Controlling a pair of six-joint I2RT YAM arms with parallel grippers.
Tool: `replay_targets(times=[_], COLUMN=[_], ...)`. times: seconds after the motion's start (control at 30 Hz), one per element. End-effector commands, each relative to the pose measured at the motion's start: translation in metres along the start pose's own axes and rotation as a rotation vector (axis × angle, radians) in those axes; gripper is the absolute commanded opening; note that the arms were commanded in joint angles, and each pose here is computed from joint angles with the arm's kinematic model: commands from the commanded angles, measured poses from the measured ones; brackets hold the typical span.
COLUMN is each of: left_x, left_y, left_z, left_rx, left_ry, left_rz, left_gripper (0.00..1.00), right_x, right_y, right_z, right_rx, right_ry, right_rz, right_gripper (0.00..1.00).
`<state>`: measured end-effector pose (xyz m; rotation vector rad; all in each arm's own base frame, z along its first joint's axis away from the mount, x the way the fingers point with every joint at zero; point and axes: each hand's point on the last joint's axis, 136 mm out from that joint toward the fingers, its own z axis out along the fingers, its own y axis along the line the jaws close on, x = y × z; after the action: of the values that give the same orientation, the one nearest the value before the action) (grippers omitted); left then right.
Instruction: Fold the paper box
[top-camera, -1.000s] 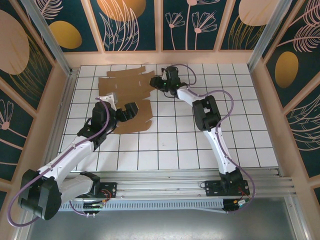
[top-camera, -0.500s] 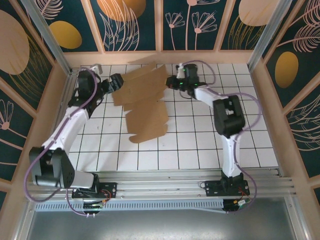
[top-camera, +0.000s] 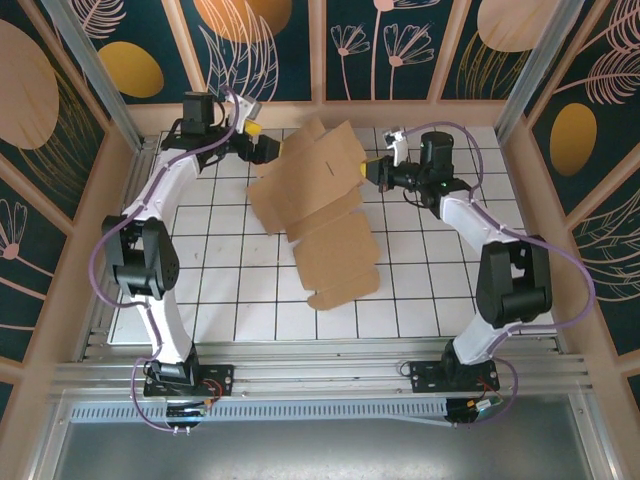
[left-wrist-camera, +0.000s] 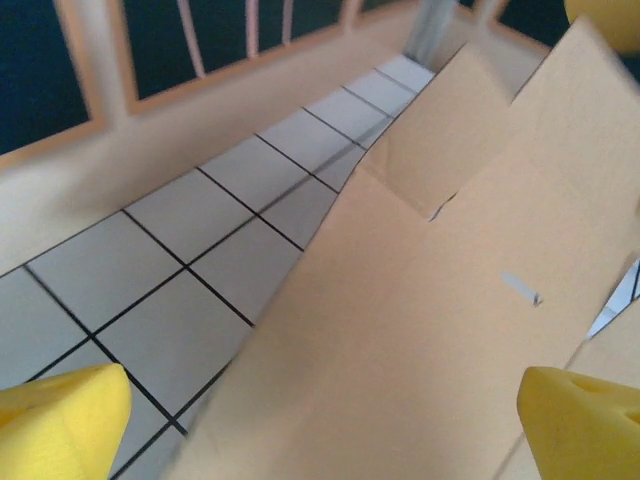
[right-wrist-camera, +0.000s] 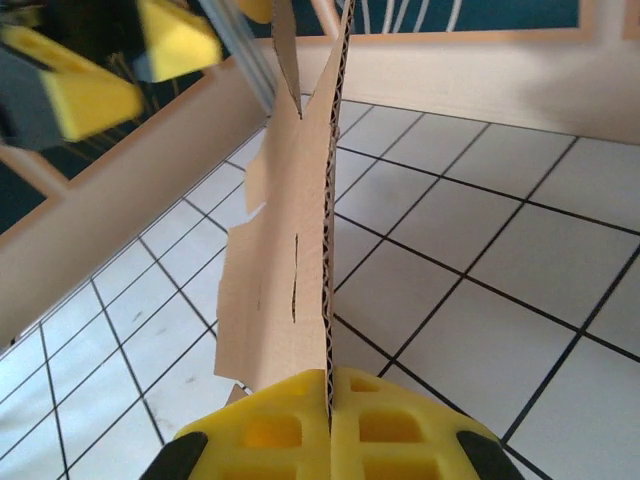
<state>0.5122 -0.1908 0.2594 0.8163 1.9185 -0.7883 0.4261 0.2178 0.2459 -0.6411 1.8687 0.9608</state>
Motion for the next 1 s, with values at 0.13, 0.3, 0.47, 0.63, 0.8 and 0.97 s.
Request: replay_targets(times=[0.13,0.3,0.47,0.63,0.8,0.97], left_x=[0.036,0.051,0.047,0.035,0.017,0.011], left_y=[-0.025,-0.027,-0.023,-0.019,-0.017,0.004], left_z=[0.017,0.02,0.017,0.011,0.005,0.009], left_rx=[0.287,0.309,0.237,0.164,0.034,-0.32], left_ry=[0.095,0.122,0.101,0.055,0.035,0.13], left_rz=[0.103,0.041,0.036,0.051,0.098,0.28], left_gripper=[0.99,0.74,0.51,0.26,0.18,0.02], right_x=[-0.02,-0.022,-0.02,-0.017,-0.013,-0.025], right_y=[0.035,0.031,0.026,0.026,0.012,-0.029], right_z=[-0.015,-0.012,-0.011,-0.006,0.008,0.012], right_rx=[-0.066,-0.039,-0.014,-0.004,0.088,0.315], right_ry=[-0.043,-0.05,-0.045,-0.035,-0.035,-0.123], right_rz=[-0.143,-0.14,-0.129,-0.113,-0.059,0.132], right_gripper=[0.0,0.0,0.0,0.0,0.0,0.26])
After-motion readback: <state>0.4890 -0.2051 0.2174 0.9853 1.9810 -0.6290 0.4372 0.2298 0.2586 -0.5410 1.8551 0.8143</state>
